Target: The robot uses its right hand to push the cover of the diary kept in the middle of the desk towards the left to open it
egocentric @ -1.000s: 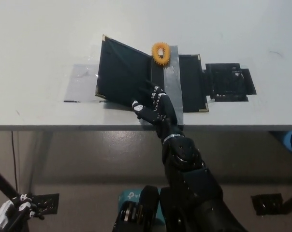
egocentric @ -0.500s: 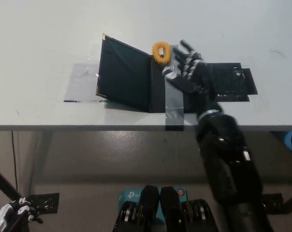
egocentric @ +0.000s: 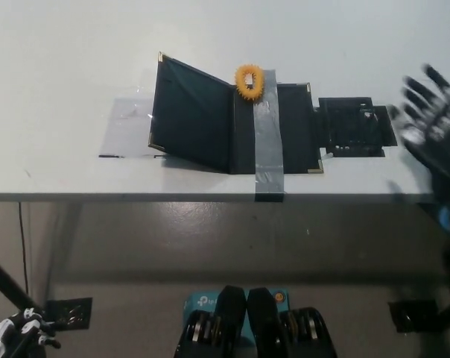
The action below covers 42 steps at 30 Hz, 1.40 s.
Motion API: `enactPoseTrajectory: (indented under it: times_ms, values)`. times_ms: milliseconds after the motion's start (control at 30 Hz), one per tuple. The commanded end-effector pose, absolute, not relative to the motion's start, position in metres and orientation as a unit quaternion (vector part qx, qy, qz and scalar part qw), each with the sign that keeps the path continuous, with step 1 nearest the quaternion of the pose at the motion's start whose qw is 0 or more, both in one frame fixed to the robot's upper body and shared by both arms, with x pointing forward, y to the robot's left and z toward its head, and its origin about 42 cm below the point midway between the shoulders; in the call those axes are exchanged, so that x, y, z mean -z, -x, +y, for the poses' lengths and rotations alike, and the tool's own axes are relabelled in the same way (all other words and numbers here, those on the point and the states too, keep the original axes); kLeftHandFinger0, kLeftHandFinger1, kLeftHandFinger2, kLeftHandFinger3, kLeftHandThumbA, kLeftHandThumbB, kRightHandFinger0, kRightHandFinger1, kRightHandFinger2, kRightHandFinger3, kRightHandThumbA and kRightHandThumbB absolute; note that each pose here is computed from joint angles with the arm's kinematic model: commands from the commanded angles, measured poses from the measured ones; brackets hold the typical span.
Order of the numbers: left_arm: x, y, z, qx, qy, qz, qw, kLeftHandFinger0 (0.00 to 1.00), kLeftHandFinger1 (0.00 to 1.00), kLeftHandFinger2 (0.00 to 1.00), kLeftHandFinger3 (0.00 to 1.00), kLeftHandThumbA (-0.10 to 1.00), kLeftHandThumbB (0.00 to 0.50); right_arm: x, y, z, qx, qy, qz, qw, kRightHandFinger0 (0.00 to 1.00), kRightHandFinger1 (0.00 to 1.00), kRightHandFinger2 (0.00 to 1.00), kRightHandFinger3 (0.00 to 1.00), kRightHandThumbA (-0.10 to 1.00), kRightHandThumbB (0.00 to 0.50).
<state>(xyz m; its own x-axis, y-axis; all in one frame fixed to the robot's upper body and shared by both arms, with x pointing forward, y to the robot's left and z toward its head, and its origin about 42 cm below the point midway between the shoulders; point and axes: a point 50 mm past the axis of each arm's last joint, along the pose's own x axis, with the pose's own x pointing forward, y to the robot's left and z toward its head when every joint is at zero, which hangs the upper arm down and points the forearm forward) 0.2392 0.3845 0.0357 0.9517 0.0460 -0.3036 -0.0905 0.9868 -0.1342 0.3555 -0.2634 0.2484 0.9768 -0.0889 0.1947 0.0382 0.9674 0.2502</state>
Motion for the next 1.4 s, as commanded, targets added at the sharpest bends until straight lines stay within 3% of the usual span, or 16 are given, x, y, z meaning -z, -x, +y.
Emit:
enactPoseTrajectory:
  times_ms: [0, 100, 133, 200, 233, 433, 600, 767, 867, 933, 967, 1100, 1167, 1267, 1367]
  values:
    - [-0.049, -0.239, 0.405, -0.042, 0.064, 0.119, 0.990, 0.38, 0.52, 0.26, 0.32, 0.30, 0.500, -0.230, -0.312, -0.293, 0.045, -0.078, -0.135, 0.987, 0.72, 0.74, 0.68, 0.76, 0.71, 0.258]
    - [-0.050, -0.238, 0.406, -0.045, 0.065, 0.118, 0.990, 0.38, 0.52, 0.25, 0.31, 0.30, 0.500, -0.210, -0.296, -0.302, 0.059, -0.060, -0.126, 0.988, 0.63, 0.66, 0.62, 0.73, 0.70, 0.278]
    - [-0.050, -0.237, 0.407, -0.048, 0.066, 0.119, 0.990, 0.38, 0.52, 0.25, 0.31, 0.31, 0.500, -0.203, -0.290, -0.303, 0.067, -0.051, -0.122, 0.989, 0.59, 0.65, 0.62, 0.73, 0.70, 0.254]
    - [-0.050, -0.237, 0.409, -0.052, 0.060, 0.117, 0.990, 0.38, 0.51, 0.24, 0.30, 0.32, 0.500, -0.195, -0.284, -0.305, 0.080, -0.039, -0.116, 0.989, 0.53, 0.61, 0.60, 0.72, 0.71, 0.255]
    - [-0.051, -0.236, 0.409, -0.047, 0.063, 0.112, 0.991, 0.39, 0.52, 0.25, 0.31, 0.30, 0.500, -0.171, -0.265, -0.315, 0.098, -0.025, -0.104, 0.989, 0.49, 0.57, 0.60, 0.73, 0.69, 0.186]
    - [-0.054, -0.236, 0.410, -0.050, 0.054, 0.110, 0.991, 0.38, 0.51, 0.25, 0.30, 0.31, 0.500, -0.122, -0.252, -0.330, 0.165, -0.030, -0.051, 0.985, 0.37, 0.46, 0.54, 0.67, 0.66, 0.222]
    - [-0.054, -0.236, 0.411, -0.046, 0.053, 0.107, 0.992, 0.38, 0.53, 0.26, 0.31, 0.31, 0.500, -0.094, -0.253, -0.330, 0.190, -0.041, -0.020, 0.981, 0.34, 0.44, 0.52, 0.66, 0.64, 0.200]
    - [-0.051, -0.234, 0.410, -0.048, 0.068, 0.107, 0.991, 0.38, 0.53, 0.27, 0.31, 0.28, 0.500, -0.076, -0.254, -0.328, 0.213, -0.054, 0.004, 0.976, 0.27, 0.38, 0.46, 0.62, 0.60, 0.215]
    - [-0.052, -0.233, 0.409, -0.050, 0.055, 0.105, 0.992, 0.38, 0.53, 0.26, 0.32, 0.31, 0.500, -0.072, -0.259, -0.330, 0.222, -0.066, 0.013, 0.973, 0.28, 0.38, 0.45, 0.59, 0.65, 0.276]
    - [-0.053, -0.231, 0.409, -0.053, 0.057, 0.105, 0.991, 0.38, 0.52, 0.26, 0.31, 0.30, 0.500, -0.071, -0.261, -0.330, 0.223, -0.064, 0.013, 0.973, 0.28, 0.38, 0.45, 0.59, 0.67, 0.274]
    - [-0.052, -0.232, 0.410, -0.052, 0.056, 0.105, 0.992, 0.39, 0.54, 0.28, 0.32, 0.31, 0.500, -0.068, -0.261, -0.332, 0.226, -0.067, 0.017, 0.972, 0.28, 0.38, 0.47, 0.60, 0.64, 0.226]
    - [-0.052, -0.231, 0.412, -0.050, 0.058, 0.097, 0.992, 0.40, 0.55, 0.29, 0.33, 0.31, 0.500, -0.069, -0.264, -0.329, 0.220, -0.069, 0.014, 0.973, 0.26, 0.35, 0.44, 0.57, 0.60, 0.223]
    - [-0.054, -0.233, 0.413, -0.054, 0.060, 0.096, 0.992, 0.40, 0.55, 0.29, 0.33, 0.30, 0.500, -0.071, -0.265, -0.326, 0.213, -0.052, 0.013, 0.976, 0.28, 0.37, 0.45, 0.57, 0.60, 0.194]
    - [-0.054, -0.233, 0.413, -0.053, 0.053, 0.098, 0.992, 0.39, 0.54, 0.29, 0.33, 0.31, 0.500, -0.070, -0.264, -0.325, 0.210, -0.040, 0.016, 0.977, 0.28, 0.37, 0.44, 0.55, 0.60, 0.227]
    - [-0.054, -0.232, 0.412, -0.052, 0.051, 0.094, 0.993, 0.38, 0.54, 0.30, 0.34, 0.33, 0.500, -0.071, -0.266, -0.325, 0.208, -0.034, 0.016, 0.978, 0.26, 0.36, 0.43, 0.55, 0.59, 0.230]
